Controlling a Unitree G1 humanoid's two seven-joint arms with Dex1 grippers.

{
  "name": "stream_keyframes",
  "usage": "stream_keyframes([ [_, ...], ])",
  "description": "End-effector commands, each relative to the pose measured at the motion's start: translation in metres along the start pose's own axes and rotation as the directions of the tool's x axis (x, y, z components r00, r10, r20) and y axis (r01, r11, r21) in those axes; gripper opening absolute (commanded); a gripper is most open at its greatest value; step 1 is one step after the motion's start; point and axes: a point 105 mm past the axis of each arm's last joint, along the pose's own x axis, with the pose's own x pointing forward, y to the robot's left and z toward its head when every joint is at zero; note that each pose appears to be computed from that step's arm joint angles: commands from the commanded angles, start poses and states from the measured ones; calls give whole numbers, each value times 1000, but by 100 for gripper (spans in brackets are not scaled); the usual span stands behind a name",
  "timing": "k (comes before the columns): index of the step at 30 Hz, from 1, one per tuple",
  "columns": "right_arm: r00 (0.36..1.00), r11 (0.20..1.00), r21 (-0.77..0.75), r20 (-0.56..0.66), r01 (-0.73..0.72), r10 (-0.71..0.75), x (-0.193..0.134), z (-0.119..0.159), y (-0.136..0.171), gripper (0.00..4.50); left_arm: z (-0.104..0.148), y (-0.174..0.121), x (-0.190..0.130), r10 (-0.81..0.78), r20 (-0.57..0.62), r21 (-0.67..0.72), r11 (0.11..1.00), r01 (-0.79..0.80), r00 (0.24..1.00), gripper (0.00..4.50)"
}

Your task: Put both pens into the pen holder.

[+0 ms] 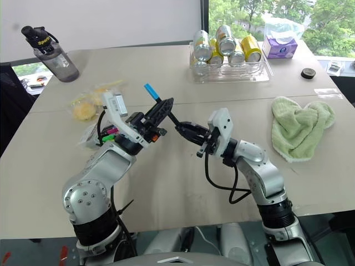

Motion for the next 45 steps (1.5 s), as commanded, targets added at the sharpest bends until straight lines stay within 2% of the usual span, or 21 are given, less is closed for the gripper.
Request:
stream_keyframes([
  [1, 997, 998, 36, -59, -45, 47, -1, 0, 8, 148, 17, -4, -3, 5, 79, 56, 998, -9, 997, 0],
  [3, 997, 999, 35, -72, -39, 41, -5, 0, 5, 242, 17, -3, -4, 21, 68, 135, 990, -30, 997, 0],
  [4, 997, 999, 29, -74, -17, 19, -10, 1, -2, 297, 16, -2, -4, 33, 58, 205, 978, -44, 998, 0],
  [5, 997, 1000, 24, -81, 7, -5, -18, 2, -12, 334, 15, -1, -6, 49, 44, 287, 956, -60, 998, 0],
  [7, 995, 999, 11, -96, 35, -33, -31, 4, -25, 334, 11, 0, -8, 64, 24, 414, 908, -68, 998, 0],
  [9, 989, 998, -27, -134, 53, -56, -49, 6, -41, 334, 8, 1, -13, 87, 13, 590, 803, -78, 996, 0],
  [10, 992, 998, -42, -113, 45, -49, -57, 12, -47, 334, 7, 4, -15, 109, 9, 701, 709, -84, 994, 0],
  [12, 996, 999, -28, -93, -19, 16, -68, 26, -50, 334, 12, 14, -18, 148, 31, 934, 348, -81, 989, 0],
  [13, 995, 997, -7, -68, -75, 74, -71, 36, -48, 334, 20, 20, -21, 171, 81, 977, 182, -113, 982, 0],
  [14, 991, 992, 7, -48, -126, 126, -73, 44, -44, 334, 28, 24, -23, 186, 130, 986, 82, -148, 974, 0],
  [17, 978, 978, 14, -10, -209, 209, -77, 59, -40, 334, 39, 26, -26, 194, 195, 980, -81, -183, 961, 0],
  [19, 972, 972, 16, -1, -235, 235, -79, 63, -40, 334, 37, 24, -28, 190, 199, 975, -140, -175, 961, 0],
  [29, 959, 959, 21, 28, -284, 284, -80, 70, -40, 334, 28, 24, -34, 228, 201, 970, -186, -160, 953, 0],
  [45, 969, 968, -27, 13, -248, 248, -82, 61, -44, 334, 20, 32, -37, 262, 171, 979, -156, -133, 950, 0],
])
